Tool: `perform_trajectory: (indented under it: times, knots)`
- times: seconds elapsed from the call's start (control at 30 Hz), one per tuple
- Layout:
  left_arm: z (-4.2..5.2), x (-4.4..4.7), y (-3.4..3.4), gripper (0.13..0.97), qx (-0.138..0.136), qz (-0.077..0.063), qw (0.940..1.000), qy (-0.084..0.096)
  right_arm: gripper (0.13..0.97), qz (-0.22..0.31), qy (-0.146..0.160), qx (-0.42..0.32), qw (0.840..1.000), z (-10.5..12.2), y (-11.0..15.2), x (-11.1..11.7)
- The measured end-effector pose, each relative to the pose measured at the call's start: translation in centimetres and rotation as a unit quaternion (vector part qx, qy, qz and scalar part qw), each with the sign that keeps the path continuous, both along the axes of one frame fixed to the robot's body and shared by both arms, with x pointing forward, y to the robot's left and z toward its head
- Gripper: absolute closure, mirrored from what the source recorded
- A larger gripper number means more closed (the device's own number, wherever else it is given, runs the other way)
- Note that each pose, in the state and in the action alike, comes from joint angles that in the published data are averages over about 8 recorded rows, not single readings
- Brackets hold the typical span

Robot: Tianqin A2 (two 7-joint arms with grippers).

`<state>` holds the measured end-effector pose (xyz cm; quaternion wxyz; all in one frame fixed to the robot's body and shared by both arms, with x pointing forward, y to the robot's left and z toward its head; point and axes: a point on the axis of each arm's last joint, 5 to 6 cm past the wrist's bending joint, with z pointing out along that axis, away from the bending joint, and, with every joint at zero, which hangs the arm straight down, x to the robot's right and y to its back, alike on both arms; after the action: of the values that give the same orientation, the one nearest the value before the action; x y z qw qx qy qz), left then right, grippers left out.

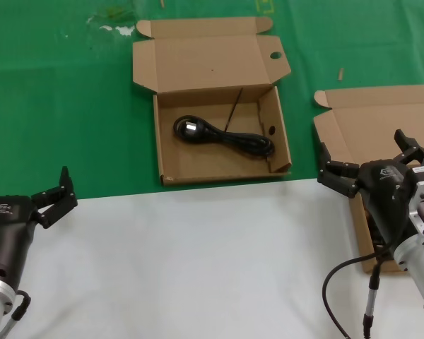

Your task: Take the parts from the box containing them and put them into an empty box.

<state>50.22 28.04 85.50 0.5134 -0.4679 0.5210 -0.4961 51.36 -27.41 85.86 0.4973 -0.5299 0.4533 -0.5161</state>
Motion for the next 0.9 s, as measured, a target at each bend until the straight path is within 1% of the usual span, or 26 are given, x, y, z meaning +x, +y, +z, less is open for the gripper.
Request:
perform_trajectory:
  times: [0.9]
  knots:
    - [0.00,0.00,0.00,0.132,0.000,0.000,1.0000,0.000,0.130,0.000,0.000,0.000,1.000,0.00,0.00,0.00]
